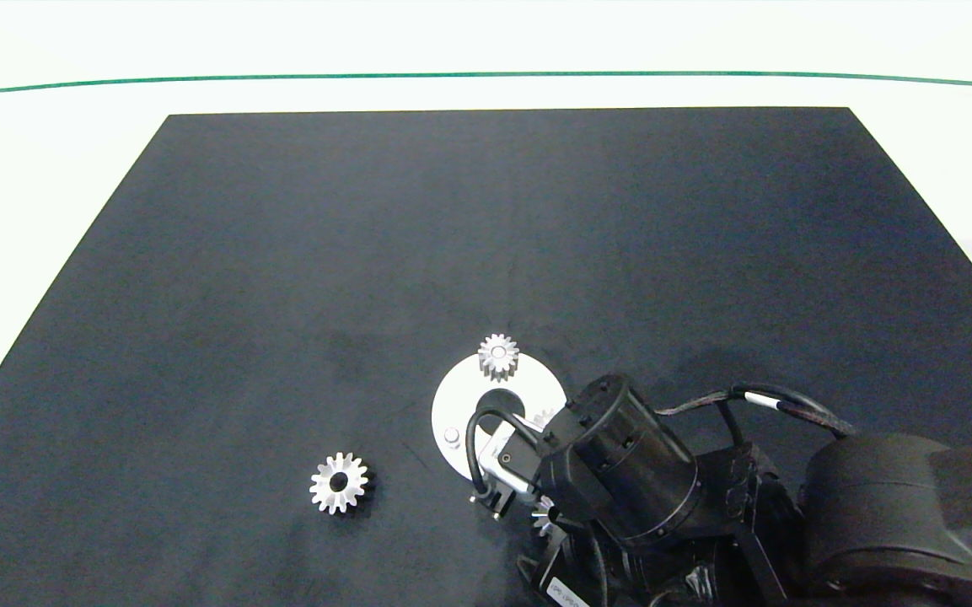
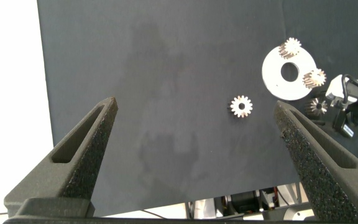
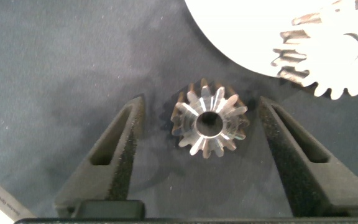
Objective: Remove an incorrectly installed larger gear and replace it with the correct smaller gear
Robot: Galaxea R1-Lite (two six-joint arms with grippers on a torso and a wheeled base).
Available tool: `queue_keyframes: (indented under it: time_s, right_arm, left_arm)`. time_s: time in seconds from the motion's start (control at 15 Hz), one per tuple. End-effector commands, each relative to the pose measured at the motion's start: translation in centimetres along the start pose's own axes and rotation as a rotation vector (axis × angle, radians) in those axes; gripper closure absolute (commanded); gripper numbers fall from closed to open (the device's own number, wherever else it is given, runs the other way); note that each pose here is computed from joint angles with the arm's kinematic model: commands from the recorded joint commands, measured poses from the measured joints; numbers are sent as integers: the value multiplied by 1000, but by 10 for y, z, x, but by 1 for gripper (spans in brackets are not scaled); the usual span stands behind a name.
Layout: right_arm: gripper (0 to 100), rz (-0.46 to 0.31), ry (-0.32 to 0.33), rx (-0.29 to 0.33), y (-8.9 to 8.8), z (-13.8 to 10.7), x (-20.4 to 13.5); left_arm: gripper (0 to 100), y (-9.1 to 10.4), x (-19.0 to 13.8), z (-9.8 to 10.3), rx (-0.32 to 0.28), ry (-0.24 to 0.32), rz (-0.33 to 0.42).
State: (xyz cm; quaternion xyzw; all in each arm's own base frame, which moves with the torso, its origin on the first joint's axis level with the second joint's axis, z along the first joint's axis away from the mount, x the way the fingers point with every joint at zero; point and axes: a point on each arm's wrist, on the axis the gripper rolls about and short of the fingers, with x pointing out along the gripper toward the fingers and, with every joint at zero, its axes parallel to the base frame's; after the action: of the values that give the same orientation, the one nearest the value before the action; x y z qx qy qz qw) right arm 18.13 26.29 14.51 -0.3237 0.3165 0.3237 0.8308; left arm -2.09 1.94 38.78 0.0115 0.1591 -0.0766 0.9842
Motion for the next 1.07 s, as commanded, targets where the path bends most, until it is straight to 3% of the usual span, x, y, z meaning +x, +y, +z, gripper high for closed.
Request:
queue_keyframes:
  time_s: [0.07,0.87,1.07]
  right_arm:
    - [33,-3,2,-3,1,0,1]
    - [57,-2,11,-5,1,-3,2]
    - [60,-1,-22,-17,2,4,-5]
  left_arm:
    - [0,0,0,-1,3,6,3]
    - [0,0,0,-1,3,6,3]
    - [0,0,0,-1,2,6,4]
